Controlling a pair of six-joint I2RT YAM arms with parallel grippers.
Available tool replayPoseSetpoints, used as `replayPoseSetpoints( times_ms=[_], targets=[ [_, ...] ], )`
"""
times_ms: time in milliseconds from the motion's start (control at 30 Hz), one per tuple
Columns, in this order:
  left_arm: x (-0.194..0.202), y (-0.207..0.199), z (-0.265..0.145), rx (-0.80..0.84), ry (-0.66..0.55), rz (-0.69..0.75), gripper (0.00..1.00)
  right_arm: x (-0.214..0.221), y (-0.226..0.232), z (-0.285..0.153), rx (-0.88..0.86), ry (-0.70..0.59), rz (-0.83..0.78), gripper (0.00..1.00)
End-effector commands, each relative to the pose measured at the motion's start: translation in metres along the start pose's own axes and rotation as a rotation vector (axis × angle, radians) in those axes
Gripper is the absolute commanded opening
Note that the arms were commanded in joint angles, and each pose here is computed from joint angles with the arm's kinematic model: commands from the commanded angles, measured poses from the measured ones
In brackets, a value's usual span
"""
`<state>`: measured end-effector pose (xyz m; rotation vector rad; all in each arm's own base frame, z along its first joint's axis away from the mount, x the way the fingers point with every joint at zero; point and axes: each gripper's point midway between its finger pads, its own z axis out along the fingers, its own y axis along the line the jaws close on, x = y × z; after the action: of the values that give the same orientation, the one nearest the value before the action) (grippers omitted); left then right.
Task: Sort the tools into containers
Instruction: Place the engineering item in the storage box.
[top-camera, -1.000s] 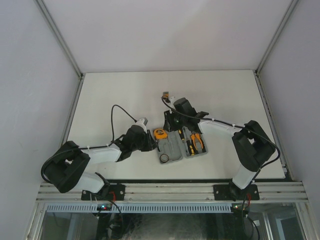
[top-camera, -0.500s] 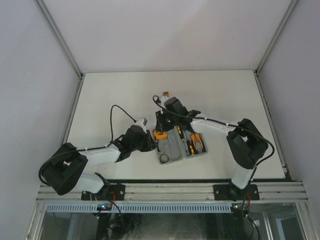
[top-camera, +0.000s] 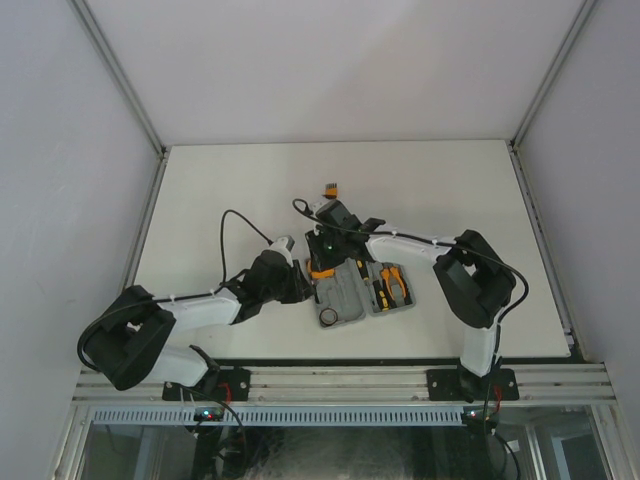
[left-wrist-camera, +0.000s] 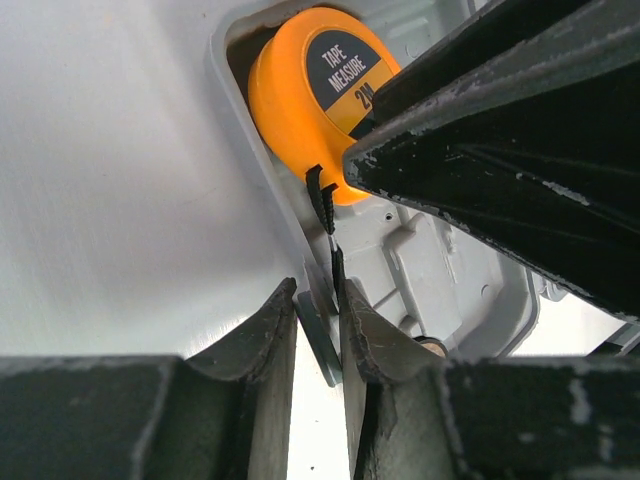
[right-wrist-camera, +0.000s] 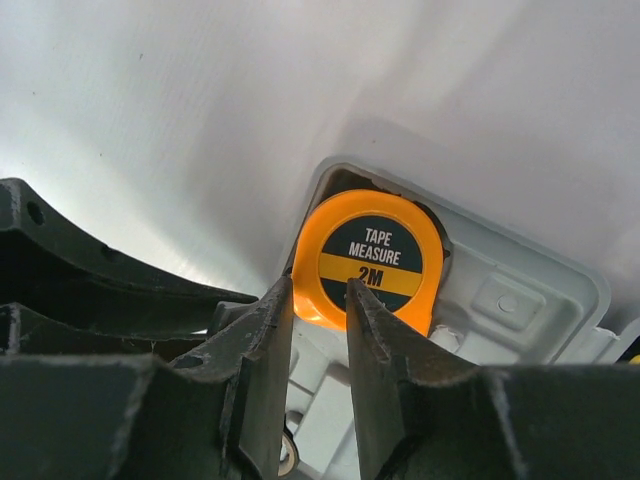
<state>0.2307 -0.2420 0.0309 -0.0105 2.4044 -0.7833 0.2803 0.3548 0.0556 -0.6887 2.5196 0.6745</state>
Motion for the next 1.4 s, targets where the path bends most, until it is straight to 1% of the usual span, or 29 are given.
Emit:
replayPoseSetpoints(
  times_ms=[0, 200, 467, 867, 1100, 1233, 1367],
  targets=[
    [-0.014, -0.016, -0.002, 0.049, -0.036, 0.014, 0.26, -0.005, 0.004, 0.000, 0.031, 0.012, -0.036, 0.27],
    [-0.012, -0.016, -0.001, 0.053, -0.030, 0.013, 0.25, 0.004, -0.010, 0.001, 0.146, 0.039, -0.079, 0.27],
    [-0.013, -0.017, -0.001, 0.057, -0.030, 0.012, 0.23, 0.024, -0.020, 0.004, 0.237, 0.103, -0.124, 0.26],
    [-0.012, -0.018, -0.001, 0.057, -0.027, 0.012, 0.22, 0.048, -0.026, 0.016, 0.242, 0.188, -0.112, 0.25],
    [-0.014, -0.020, -0.001, 0.064, -0.028, 0.012, 0.20, 0.075, -0.032, 0.015, 0.260, 0.251, -0.053, 0.23],
    [-0.015, -0.021, -0.001, 0.067, -0.030, 0.013, 0.20, 0.085, -0.034, 0.015, 0.274, 0.245, -0.011, 0.22],
    [-0.014, -0.021, -0.001, 0.067, -0.028, 0.011, 0.20, 0.066, -0.026, 0.005, 0.247, 0.169, -0.010, 0.22]
  ],
)
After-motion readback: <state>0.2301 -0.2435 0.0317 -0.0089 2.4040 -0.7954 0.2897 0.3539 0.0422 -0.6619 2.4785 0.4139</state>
